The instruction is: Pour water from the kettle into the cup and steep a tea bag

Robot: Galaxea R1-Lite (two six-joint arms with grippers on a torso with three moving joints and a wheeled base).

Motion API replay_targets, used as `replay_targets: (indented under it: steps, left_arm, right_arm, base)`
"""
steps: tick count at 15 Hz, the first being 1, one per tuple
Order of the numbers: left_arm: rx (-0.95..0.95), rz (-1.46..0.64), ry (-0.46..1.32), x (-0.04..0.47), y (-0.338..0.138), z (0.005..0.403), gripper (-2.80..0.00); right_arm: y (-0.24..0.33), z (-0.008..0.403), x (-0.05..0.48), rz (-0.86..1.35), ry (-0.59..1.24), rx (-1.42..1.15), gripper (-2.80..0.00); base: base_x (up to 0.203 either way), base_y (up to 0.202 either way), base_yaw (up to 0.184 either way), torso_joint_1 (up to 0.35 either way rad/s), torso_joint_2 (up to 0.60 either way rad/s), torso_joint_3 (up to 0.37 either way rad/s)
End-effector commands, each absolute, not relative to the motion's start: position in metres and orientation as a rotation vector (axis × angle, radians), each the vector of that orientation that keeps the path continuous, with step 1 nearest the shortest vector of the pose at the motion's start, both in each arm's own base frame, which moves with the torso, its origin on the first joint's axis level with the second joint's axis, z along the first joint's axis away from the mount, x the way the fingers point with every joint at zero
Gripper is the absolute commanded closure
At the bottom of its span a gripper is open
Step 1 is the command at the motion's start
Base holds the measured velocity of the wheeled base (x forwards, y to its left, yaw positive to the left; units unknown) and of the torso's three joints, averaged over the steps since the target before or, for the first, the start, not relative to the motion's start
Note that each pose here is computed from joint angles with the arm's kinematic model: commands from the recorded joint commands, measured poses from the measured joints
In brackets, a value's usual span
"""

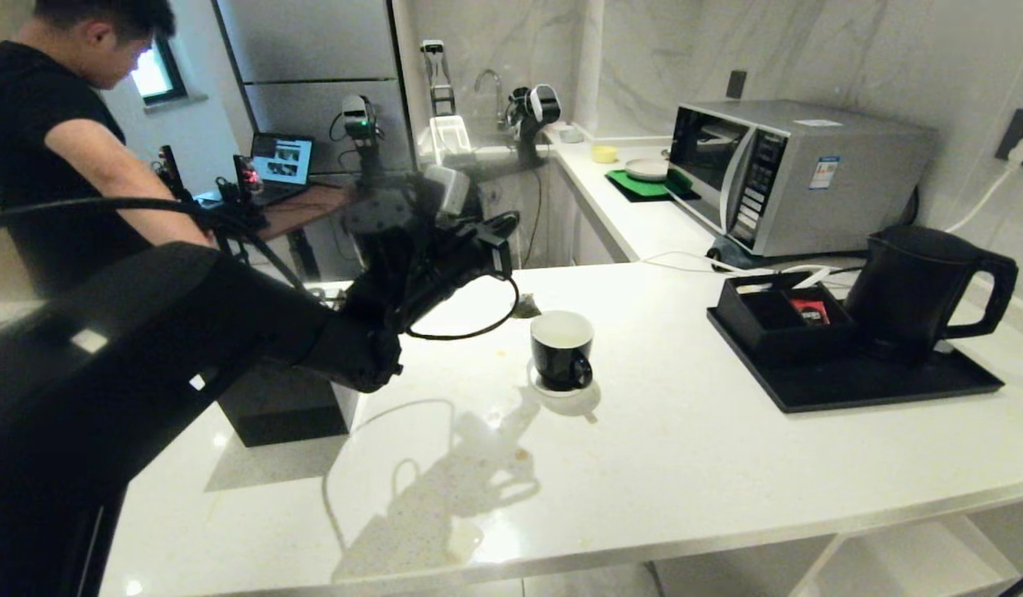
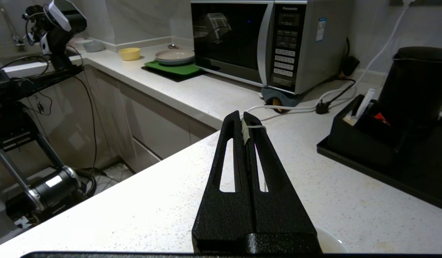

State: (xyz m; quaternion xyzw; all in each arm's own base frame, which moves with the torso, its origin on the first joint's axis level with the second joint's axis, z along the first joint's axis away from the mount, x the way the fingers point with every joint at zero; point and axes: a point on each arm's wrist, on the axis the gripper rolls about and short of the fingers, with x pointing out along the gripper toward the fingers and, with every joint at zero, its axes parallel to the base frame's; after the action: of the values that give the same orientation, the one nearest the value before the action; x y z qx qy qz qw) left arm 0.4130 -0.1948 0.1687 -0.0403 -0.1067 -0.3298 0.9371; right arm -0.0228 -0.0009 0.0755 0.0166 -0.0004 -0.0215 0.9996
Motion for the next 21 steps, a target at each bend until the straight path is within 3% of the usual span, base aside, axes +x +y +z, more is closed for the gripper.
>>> replay_targets:
  steps: [1, 21]
  left_arm:
    - [-0.083, -0.669, -0.227, 0.414, -0.192, 0.170, 0.00]
    - [-0.057, -0.560, -0.267, 0.392, -0.133, 0.212, 0.00]
  right_arm:
    - [-0.001, 0.076, -0.023, -0.043, 0.001, 0.034, 0.00]
    - [-0.001, 0.076, -0.023, -0.043, 0.001, 0.034, 0.00]
  base:
    - [0.000, 0.000, 0.000, 0.000, 0.00, 0.000]
    - [0.000, 0.000, 0.000, 0.000, 0.00, 0.000]
